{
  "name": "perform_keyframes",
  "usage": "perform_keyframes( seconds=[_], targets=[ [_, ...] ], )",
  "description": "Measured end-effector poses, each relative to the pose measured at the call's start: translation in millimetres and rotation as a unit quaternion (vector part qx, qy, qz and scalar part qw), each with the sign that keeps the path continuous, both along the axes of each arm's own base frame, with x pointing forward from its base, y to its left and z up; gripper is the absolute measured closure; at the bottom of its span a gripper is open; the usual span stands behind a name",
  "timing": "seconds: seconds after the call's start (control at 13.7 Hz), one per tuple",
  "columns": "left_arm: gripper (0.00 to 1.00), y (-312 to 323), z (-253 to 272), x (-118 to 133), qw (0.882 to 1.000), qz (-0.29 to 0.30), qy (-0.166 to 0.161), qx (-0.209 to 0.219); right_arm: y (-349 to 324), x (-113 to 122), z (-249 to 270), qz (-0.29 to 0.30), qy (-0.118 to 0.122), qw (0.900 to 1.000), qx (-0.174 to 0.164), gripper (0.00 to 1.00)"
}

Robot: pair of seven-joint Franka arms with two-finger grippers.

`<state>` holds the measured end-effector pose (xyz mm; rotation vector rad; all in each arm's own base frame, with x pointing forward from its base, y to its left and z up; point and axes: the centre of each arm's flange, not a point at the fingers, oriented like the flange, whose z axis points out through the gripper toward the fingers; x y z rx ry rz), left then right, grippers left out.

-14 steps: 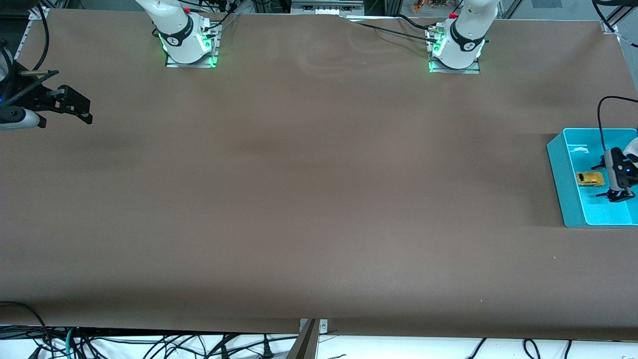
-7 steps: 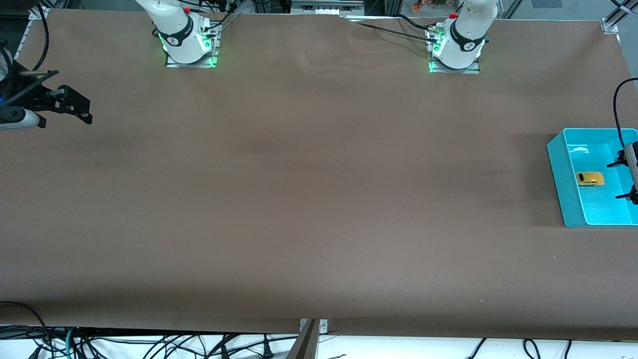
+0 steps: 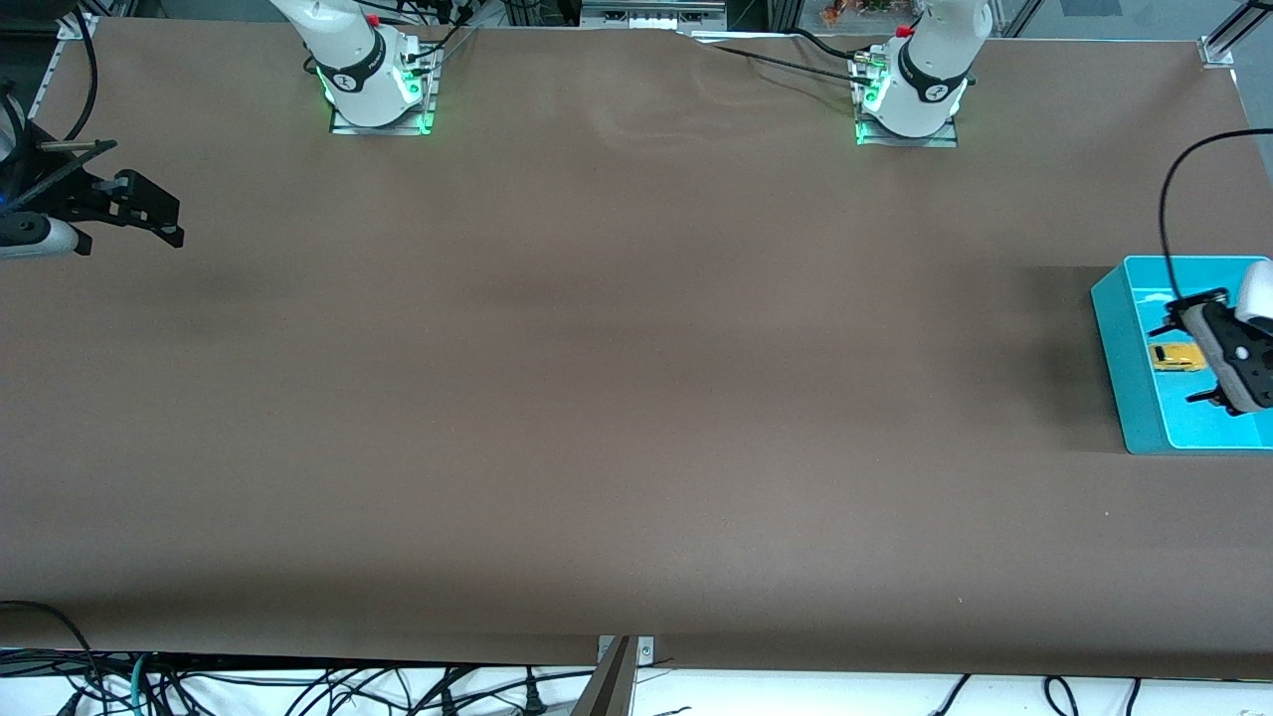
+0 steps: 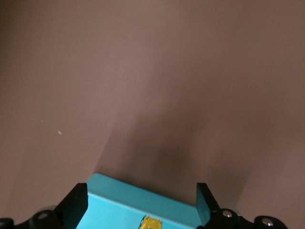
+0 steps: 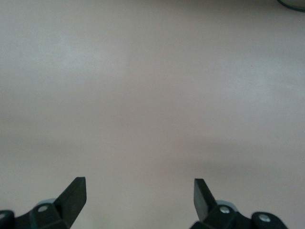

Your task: Wind and store yellow beetle car

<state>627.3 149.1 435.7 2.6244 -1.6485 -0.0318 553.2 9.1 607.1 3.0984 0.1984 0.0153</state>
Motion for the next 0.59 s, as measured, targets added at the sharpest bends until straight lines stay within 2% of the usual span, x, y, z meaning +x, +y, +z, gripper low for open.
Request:
perform_keyframes(
  seconds=[0.29,0.59],
  targets=[
    [0.00,-92.0,44.0,2.0,0.994,0.105,-0.016,0.005,0.0,-0.1,-0.1,0.000,0.001,1.000,0.000,0.00],
    [0.00,-158.7,84.0,-10.2,0.967,0.255,-0.028,0.000,-0.1,-0.1,-0.3,0.000,0.001,1.000,0.000,0.00]
  ],
)
